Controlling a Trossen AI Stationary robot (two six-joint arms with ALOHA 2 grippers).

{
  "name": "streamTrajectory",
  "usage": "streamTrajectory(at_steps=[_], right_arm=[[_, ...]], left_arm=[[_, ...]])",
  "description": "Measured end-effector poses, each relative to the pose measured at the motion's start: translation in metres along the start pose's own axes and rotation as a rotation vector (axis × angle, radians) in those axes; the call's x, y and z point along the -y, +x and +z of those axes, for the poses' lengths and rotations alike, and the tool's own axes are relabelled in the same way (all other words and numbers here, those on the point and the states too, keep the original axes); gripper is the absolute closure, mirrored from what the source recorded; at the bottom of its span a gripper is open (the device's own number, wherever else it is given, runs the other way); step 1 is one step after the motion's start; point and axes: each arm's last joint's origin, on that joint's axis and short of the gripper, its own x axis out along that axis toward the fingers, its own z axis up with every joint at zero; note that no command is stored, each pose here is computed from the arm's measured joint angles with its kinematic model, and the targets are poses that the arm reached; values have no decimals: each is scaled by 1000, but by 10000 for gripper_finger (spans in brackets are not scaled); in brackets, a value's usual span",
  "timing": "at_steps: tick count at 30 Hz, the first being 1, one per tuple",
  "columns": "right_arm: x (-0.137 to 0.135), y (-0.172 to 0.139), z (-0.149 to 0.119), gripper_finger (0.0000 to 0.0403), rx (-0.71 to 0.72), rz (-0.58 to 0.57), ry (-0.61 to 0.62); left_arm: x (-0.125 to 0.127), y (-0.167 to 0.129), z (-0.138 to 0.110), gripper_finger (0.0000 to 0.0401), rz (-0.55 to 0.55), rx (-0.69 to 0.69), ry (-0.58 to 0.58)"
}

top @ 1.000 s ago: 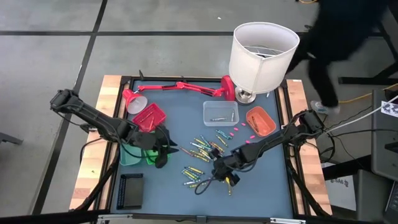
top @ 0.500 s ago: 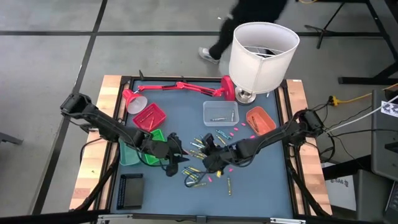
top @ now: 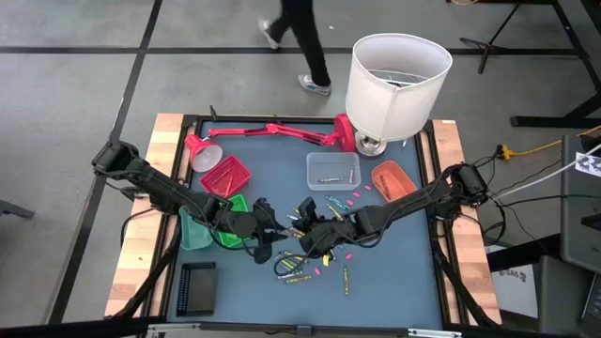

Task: Sort crayons
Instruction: Put the blue crayon into the blue bin

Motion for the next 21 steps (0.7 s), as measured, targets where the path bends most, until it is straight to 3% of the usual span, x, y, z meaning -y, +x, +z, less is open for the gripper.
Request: streamTrajectory(at_steps=[8,21], right_arm=[[2,0,3,382,28,-22,19],[3,0,3,382,32,-25,23]], left_arm=[[-2,0,-1,297,16,-18,3],[-6,1,-1,377,33,-32,4]])
